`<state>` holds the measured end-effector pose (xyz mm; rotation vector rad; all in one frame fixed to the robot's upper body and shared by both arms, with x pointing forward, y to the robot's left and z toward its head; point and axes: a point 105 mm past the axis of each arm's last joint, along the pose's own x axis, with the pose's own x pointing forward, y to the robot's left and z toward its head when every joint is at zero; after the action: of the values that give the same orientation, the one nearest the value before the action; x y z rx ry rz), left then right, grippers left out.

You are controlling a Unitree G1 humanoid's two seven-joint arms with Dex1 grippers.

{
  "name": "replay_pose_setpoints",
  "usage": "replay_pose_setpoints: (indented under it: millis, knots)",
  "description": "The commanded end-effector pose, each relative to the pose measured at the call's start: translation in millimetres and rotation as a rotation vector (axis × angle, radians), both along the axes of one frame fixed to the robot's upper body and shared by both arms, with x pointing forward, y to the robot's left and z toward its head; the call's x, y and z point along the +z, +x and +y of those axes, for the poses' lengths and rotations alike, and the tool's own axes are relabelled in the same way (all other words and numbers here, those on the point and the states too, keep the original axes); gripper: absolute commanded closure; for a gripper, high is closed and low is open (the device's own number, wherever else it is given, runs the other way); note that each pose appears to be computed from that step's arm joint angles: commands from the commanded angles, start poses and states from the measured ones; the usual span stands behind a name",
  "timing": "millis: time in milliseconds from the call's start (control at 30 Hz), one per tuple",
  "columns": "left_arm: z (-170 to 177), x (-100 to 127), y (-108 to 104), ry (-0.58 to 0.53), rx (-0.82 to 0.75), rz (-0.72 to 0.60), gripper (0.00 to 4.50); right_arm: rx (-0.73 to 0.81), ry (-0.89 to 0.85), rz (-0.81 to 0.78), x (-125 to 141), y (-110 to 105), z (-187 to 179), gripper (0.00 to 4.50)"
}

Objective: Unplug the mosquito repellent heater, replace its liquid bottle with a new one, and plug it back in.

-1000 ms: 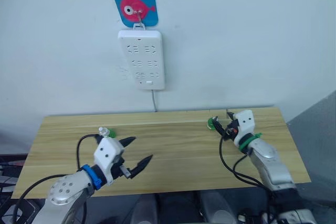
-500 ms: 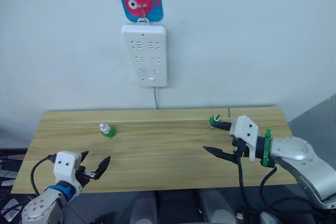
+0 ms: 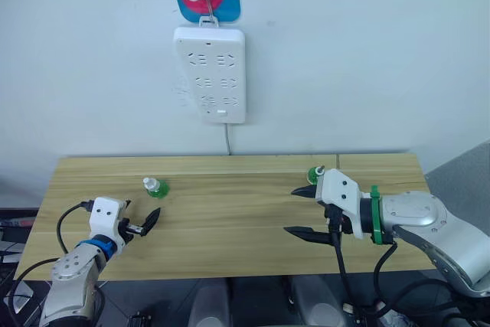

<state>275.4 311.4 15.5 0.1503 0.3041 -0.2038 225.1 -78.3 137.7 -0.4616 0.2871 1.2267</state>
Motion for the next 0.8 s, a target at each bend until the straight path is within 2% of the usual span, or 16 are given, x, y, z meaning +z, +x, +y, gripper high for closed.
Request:
replay_pose_setpoints:
  millis: [33, 367, 800]
  knots:
    - [-2.7, 2.9, 7.8, 0.010, -0.039, -0.008, 0.00, 0.061, 0.013, -0.031, 9.9, -11.0, 9.6, 0.67]
    - [-6.9, 3.1, 26.7, 0.007, -0.060, -0.021, 0.00, 0.050, 0.019, -0.060, 16.3, -6.5, 16.0, 0.67]
    - [-19.7, 1.3, 32.5, -0.004, -0.091, -0.039, 0.00, -0.011, 0.034, -0.057, 18.9, 0.7, 13.2, 0.67]
